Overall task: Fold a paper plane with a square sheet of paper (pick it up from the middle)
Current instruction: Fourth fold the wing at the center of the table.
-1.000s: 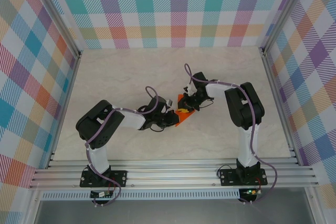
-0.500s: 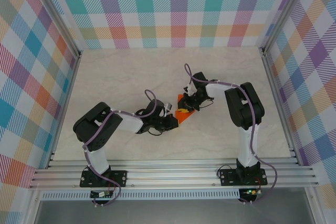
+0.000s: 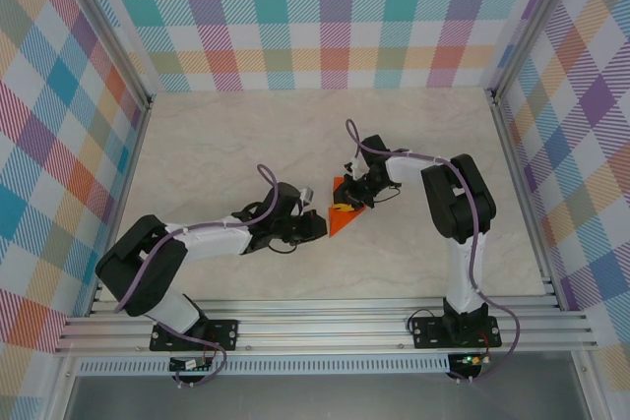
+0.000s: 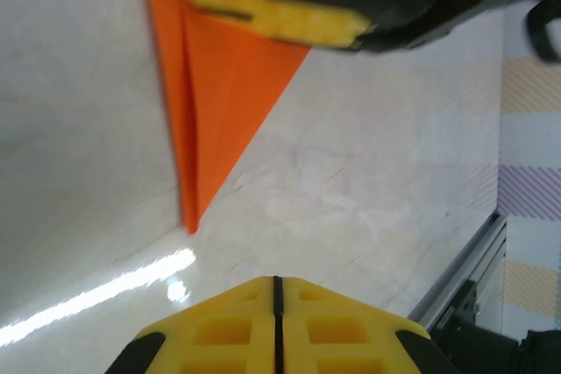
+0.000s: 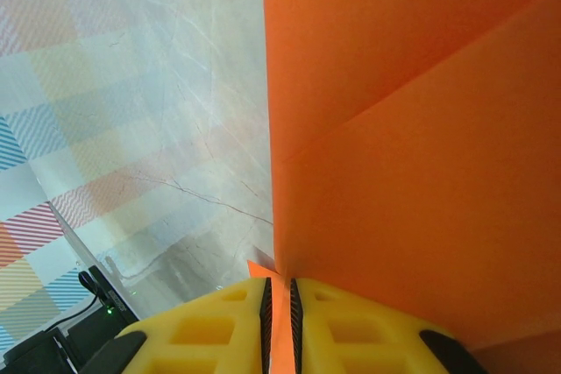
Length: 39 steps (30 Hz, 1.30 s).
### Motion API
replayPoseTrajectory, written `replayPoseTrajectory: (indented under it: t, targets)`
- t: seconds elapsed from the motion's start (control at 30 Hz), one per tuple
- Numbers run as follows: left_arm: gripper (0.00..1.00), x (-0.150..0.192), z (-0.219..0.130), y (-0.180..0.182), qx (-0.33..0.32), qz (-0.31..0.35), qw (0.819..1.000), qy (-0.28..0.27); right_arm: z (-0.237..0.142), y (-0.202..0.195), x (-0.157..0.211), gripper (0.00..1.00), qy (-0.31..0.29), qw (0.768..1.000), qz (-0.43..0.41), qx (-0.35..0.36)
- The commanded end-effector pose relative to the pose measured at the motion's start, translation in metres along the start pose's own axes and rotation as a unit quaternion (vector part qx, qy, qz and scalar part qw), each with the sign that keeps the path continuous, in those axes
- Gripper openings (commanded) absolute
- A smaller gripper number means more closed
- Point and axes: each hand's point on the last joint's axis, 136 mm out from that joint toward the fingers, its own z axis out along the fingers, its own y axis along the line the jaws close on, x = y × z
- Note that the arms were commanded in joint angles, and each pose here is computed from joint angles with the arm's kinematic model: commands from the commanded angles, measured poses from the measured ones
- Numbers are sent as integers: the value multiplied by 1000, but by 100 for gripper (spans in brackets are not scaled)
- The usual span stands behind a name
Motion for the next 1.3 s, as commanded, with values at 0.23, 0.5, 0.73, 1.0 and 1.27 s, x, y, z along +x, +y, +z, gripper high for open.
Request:
replayPoseTrajectory:
  t: [0.23, 0.5, 0.73, 1.0, 1.27]
  targets:
    - [9, -29, 44, -11, 9, 26, 1000, 7, 14, -40, 7, 17, 10, 998, 33, 62]
    - [8, -17, 63, 27, -40, 18, 999, 23, 14, -37, 7, 17, 13, 998, 31, 54]
    - [4, 1, 70, 79, -124, -10, 992, 34, 11, -29, 5, 18, 10, 999, 25, 46]
    - [1, 28, 60, 111, -158, -41, 986, 47, -25, 7, -20, 20, -37, 999, -15, 19]
    - [0, 31, 62, 117, -163, -50, 984, 47, -80, 30, -37, 22, -116, 993, -33, 12]
